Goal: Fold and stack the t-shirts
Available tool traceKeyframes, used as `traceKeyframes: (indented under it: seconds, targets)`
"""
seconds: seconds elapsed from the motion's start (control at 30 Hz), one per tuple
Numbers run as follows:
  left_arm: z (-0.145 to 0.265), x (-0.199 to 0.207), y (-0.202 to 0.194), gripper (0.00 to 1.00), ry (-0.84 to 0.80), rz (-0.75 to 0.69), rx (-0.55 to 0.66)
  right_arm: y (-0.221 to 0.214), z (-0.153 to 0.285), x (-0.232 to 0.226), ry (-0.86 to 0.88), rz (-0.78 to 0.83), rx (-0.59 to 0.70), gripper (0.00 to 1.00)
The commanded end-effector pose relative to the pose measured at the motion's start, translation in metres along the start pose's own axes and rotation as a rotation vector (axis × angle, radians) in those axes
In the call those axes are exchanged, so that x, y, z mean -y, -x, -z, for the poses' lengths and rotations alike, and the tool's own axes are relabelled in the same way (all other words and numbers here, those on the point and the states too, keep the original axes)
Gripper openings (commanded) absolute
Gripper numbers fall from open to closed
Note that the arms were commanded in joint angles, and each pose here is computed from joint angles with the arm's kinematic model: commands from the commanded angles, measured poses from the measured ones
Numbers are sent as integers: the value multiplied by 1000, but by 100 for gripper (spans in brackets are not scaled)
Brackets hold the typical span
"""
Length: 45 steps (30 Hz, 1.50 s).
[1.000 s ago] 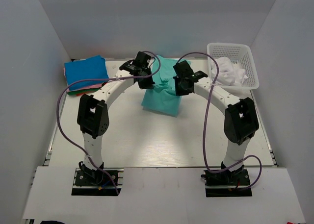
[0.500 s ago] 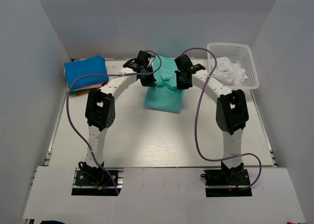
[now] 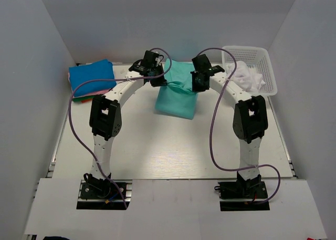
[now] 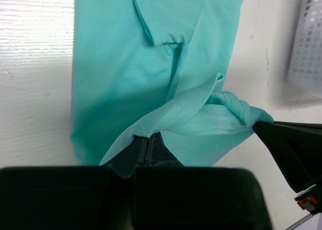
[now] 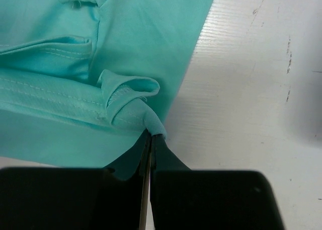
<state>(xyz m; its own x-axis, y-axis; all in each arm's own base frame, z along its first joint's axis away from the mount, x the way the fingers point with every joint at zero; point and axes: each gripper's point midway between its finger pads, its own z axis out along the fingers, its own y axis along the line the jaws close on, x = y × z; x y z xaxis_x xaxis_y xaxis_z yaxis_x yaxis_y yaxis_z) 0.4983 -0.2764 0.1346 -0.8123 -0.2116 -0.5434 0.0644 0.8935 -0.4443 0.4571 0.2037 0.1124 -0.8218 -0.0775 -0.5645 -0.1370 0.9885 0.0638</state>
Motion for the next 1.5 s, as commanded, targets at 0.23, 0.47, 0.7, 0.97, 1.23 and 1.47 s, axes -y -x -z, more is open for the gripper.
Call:
traceKeyframes:
  seconds: [0.23, 0.47, 0.7, 0.97, 1.23, 1.47]
  targets:
    - [-14, -1, 43, 0, -62, 2, 89, 56, -19, 2, 73, -35, 110, 0]
    - [-40, -5, 42, 0, -129, 8, 64, 59, -45, 12, 75, -84, 89, 0]
    - [-58, -3, 43, 0, -204, -25, 91, 53, -65, 21, 60, -117, 71, 0]
    - [-63, -14, 59, 100, -184, -20, 109, 63, -60, 13, 151, -82, 53, 79]
    - [-16, 12, 67, 100, -255, -35, 104, 51, 17, -13, 298, -48, 113, 90]
    - [18, 48, 15, 100, -434, -57, -25, 50, 16, -58, 500, -80, 116, 90]
